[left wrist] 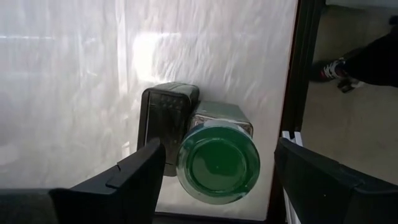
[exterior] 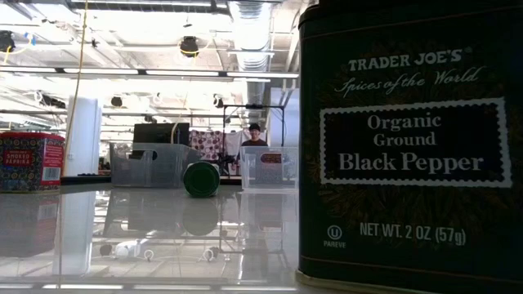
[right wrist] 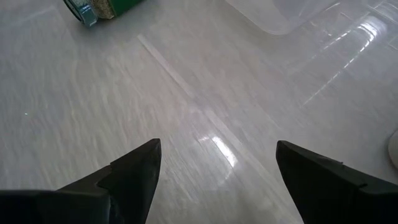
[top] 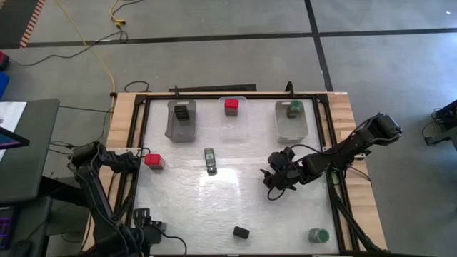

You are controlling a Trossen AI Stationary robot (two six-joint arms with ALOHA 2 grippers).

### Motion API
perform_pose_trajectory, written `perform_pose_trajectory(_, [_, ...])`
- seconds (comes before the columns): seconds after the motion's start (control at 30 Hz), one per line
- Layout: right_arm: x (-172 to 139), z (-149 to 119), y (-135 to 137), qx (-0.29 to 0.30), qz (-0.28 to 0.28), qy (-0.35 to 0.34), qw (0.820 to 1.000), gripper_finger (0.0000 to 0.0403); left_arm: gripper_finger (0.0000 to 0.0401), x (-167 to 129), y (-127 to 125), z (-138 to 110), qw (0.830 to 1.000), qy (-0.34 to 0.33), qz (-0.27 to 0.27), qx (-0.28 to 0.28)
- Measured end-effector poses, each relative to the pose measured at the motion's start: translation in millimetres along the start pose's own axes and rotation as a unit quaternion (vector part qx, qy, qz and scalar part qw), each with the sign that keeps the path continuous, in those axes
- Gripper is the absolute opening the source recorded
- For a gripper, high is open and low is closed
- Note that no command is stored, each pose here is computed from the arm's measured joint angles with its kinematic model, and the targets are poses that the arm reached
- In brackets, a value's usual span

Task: Sort spices by type
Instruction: Put the green seasoning bottle into the gray bin

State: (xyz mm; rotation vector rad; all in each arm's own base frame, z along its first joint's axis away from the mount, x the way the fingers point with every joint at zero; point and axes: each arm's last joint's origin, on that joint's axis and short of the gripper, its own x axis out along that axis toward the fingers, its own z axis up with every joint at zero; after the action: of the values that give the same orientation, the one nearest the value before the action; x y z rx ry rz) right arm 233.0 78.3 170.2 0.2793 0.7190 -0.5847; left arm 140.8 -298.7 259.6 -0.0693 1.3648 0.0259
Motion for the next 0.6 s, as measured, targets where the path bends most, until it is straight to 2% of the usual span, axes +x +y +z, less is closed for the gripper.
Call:
perform_pose_trajectory(0.33, [0.0,-0.1,-0.1,0.0,0.0,0.0,1.0,0.0345,0.029,6.5,-2.8,-0.8,1.0,-0.005,0.012,0.016])
perform_pose_trajectory(0.6, [0.0,0.0,0.0,0.0,0.0,0.0,1.0,0.0345,0.029,6.4,-5.4,-4.7,1.0,-0.003,0.007,0.002])
